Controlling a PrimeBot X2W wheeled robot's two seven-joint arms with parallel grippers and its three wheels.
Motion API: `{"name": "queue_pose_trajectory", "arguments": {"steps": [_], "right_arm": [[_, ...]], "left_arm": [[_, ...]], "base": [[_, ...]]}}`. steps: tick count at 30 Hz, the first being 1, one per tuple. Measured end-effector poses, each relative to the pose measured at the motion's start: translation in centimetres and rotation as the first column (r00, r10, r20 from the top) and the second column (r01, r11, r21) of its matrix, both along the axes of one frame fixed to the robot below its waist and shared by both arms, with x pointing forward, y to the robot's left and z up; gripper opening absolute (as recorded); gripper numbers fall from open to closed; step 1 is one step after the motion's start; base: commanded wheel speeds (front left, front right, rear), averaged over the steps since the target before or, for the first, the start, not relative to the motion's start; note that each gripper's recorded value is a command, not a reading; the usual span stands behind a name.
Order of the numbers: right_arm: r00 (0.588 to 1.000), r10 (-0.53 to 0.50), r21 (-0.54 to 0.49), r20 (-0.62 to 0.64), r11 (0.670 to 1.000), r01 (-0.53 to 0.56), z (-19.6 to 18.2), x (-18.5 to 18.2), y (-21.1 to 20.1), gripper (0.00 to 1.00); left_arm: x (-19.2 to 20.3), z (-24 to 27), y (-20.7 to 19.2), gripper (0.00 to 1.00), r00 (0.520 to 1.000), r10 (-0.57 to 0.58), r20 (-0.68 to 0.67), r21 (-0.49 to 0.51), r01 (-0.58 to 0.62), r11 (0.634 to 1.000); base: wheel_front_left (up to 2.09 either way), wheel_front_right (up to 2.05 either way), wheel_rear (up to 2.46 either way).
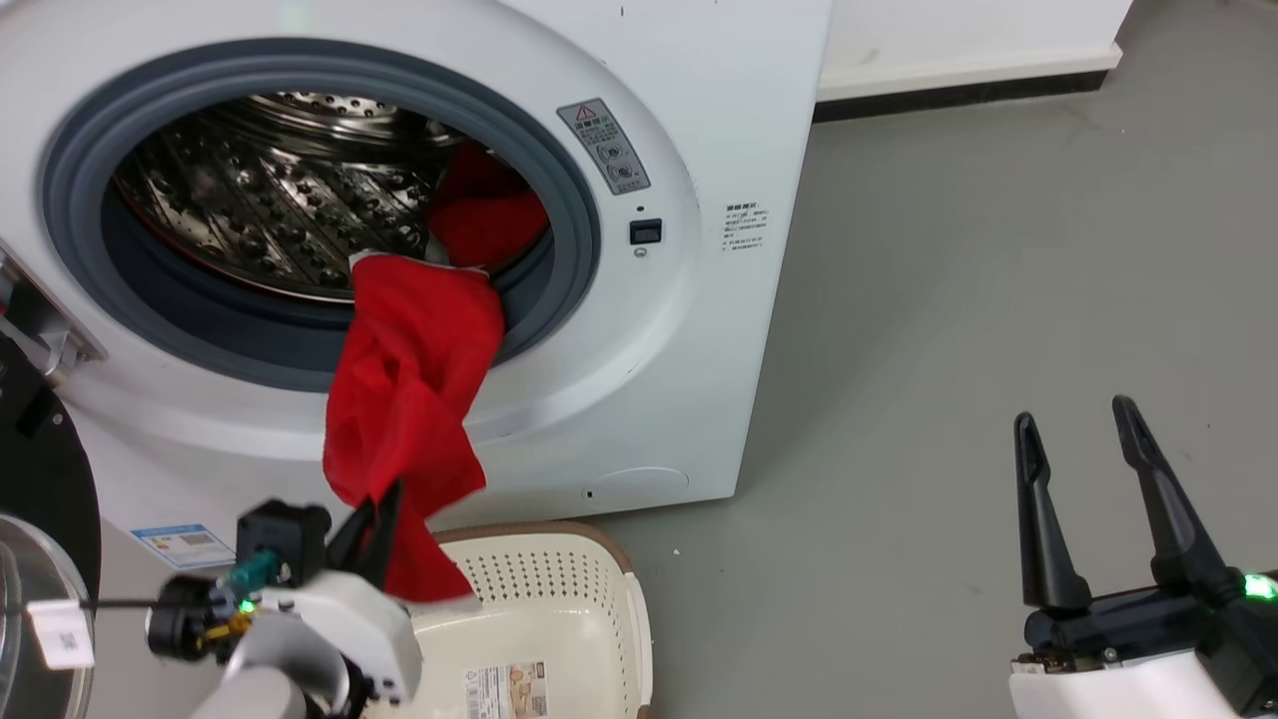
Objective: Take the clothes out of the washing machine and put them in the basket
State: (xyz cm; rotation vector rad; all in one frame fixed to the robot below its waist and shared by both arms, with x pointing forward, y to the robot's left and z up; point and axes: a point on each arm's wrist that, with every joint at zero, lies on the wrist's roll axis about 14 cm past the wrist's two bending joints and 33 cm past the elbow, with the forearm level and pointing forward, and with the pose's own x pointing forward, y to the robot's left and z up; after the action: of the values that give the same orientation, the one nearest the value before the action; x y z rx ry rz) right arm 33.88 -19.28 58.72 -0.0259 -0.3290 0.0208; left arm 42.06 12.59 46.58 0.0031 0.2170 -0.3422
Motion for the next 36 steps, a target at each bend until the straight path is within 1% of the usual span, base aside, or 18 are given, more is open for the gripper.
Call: {"name": "queue_pose_trajectory", "arguments": {"steps": [10, 18, 22, 27, 31, 35, 36], "right_arm": [[1.0, -0.019, -0.005, 0.005, 1.0, 0.019, 0.1, -2.1, -0.4, 1.0], [0.999, -0.042, -0.005, 0.008, 0.999, 0.042, 0.1, -3.4, -0.9, 1.0], [0.998, -0.06, -0.005, 0.009, 0.998, 0.06, 0.1, -3.9, -1.4, 1.0], [0.997, -0.08, -0.007, -0.002, 0.997, 0.08, -0.2, -4.2, -1.8, 1.0], [0.995, -0.094, -0.01, -0.017, 0.996, 0.094, -0.5, -4.1, -2.1, 1.0], [0.995, -0.096, -0.015, -0.019, 0.995, 0.096, -0.5, -3.5, -2.2, 1.0], [0.995, -0.099, -0.017, -0.023, 0.995, 0.099, -0.5, -2.9, -2.4, 1.0]], "left_arm": [[-5.1, -5.3, -0.5, 0.0, 0.986, 0.001, -0.164, -0.023, -0.005, 1.0], [-7.5, -8.5, -0.7, 0.0, 0.965, 0.006, -0.262, -0.023, -0.012, 1.0], [-8.0, -10.1, -0.8, 0.0, 0.952, 0.009, -0.306, -0.023, -0.017, 1.0], [-8.7, -12.6, -0.7, 0.0, 0.924, 0.021, -0.381, -0.003, -0.025, 1.0], [-8.2, -13.9, -0.9, 0.0, 0.905, 0.037, -0.423, -0.004, -0.043, 0.999], [-7.8, -15.2, -0.8, 0.0, 0.887, 0.045, -0.459, 0.009, -0.046, 0.999], [-7.1, -15.9, -1.0, 0.0, 0.876, 0.052, -0.48, 0.007, -0.055, 0.998]], "base": [[0.0, 0.0, 0.0], [0.0, 0.0, 0.0], [0.0, 0.0, 0.0], [0.0, 0.0, 0.0], [0.0, 0.0, 0.0], [0.0, 0.0, 0.0], [0.0, 0.0, 0.0]]}}
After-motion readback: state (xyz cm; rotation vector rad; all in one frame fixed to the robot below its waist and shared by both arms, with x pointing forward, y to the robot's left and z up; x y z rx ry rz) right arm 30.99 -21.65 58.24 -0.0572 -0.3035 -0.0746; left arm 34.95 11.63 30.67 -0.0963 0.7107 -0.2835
